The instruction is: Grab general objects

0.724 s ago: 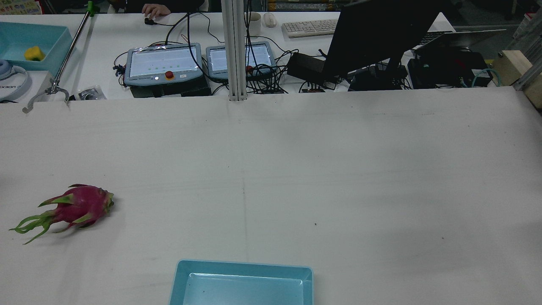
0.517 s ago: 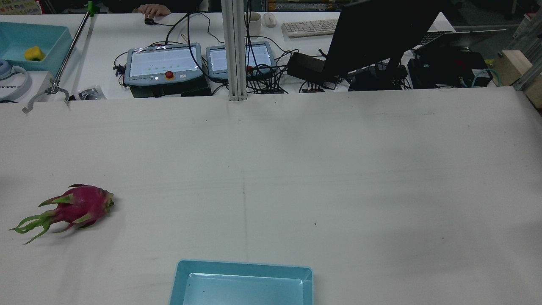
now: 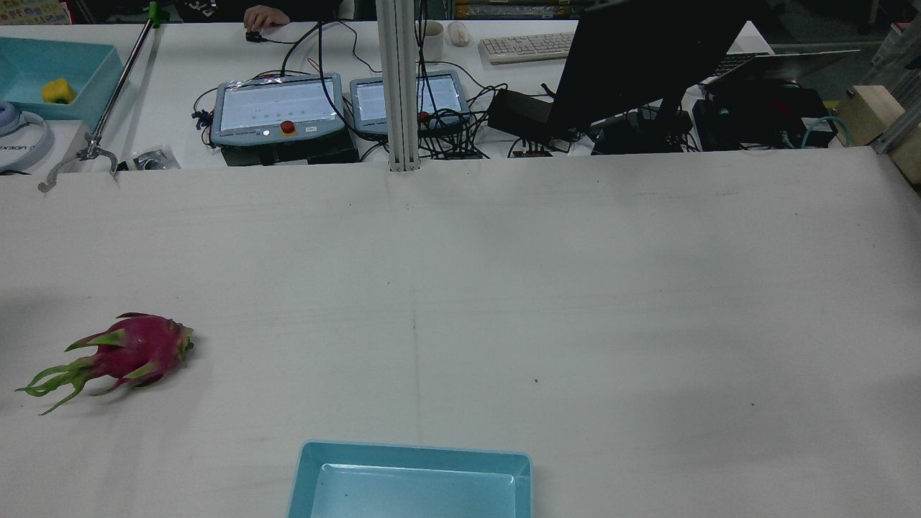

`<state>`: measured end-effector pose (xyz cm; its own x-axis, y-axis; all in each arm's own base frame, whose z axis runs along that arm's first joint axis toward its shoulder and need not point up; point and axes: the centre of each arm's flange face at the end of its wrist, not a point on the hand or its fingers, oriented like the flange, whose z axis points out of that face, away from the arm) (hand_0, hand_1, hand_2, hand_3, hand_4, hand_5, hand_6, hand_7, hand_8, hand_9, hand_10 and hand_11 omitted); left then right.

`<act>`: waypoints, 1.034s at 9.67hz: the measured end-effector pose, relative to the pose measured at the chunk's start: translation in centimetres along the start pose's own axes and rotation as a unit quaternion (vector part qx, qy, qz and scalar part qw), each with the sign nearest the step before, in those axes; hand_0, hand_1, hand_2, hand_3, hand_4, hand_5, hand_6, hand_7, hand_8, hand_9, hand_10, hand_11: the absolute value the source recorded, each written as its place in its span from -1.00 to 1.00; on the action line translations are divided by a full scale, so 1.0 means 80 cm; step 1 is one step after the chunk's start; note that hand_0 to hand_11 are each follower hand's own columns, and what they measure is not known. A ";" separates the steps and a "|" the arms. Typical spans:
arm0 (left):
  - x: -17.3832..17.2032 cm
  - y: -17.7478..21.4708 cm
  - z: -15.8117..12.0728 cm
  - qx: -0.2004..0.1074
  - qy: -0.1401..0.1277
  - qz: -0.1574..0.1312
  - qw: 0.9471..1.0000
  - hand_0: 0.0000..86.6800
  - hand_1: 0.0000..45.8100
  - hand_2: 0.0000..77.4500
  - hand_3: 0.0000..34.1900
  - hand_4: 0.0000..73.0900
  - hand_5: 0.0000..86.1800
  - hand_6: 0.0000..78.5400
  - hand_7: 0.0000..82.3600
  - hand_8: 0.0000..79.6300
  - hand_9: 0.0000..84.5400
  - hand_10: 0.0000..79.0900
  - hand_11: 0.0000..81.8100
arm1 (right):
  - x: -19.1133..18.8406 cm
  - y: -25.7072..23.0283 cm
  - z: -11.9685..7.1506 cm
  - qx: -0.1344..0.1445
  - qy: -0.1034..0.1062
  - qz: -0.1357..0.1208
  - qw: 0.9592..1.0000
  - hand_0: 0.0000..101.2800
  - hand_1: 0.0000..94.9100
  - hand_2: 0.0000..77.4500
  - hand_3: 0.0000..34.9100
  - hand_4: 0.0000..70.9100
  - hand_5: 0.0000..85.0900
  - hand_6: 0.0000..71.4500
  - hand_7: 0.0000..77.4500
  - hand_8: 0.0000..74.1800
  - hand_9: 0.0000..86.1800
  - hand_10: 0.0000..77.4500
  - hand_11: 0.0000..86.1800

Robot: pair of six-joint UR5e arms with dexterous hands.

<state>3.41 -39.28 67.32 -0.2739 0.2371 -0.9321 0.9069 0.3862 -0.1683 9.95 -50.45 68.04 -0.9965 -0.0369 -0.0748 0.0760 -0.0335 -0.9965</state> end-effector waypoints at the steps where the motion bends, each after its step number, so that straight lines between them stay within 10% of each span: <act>1: 0.005 0.008 0.011 -0.004 -0.011 0.007 1.000 0.77 -1.00 -0.31 -0.96 -0.91 -0.96 -0.97 -0.47 -0.97 -0.92 -0.99 -0.99 | 0.000 0.000 0.000 0.000 0.000 0.000 1.000 -1.00 -0.90 -0.96 -1.00 -1.00 -1.00 -1.00 -1.00 -1.00 -0.96 -1.00 -0.97; 3: 0.027 0.018 0.022 -0.001 -0.046 0.015 0.999 0.84 -1.00 -0.20 -0.78 -0.91 -0.95 -0.96 -0.47 -0.97 -0.92 -0.99 -0.99 | 0.000 0.000 0.000 0.000 0.000 0.000 1.000 -1.00 -0.90 -0.96 -1.00 -1.00 -1.00 -1.00 -1.00 -1.00 -0.96 -1.00 -0.97; 7: 0.092 0.039 0.049 -0.002 -0.096 0.027 0.995 0.85 -1.00 0.21 0.27 -0.94 -0.66 -0.96 -0.42 -0.96 -0.92 -0.99 -0.99 | 0.000 0.000 0.000 0.000 0.000 0.000 1.000 -1.00 -0.90 -0.96 -1.00 -1.00 -1.00 -1.00 -1.00 -1.00 -0.96 -1.00 -0.97; 10: 0.136 0.139 0.162 -0.012 -0.149 0.052 0.987 0.85 -1.00 0.27 0.63 -0.94 -0.61 -0.97 -0.39 -0.96 -0.92 -0.99 -0.99 | 0.000 0.000 0.000 0.000 0.000 0.000 1.000 -1.00 -0.90 -0.96 -1.00 -1.00 -1.00 -1.00 -1.00 -1.00 -0.96 -1.00 -0.97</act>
<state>14.69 -43.93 51.18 -0.0713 0.0050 -0.9974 0.9166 0.3947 -0.0635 9.95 -50.40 68.07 -0.9965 -0.0370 -0.0747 0.0760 -0.0340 -0.9965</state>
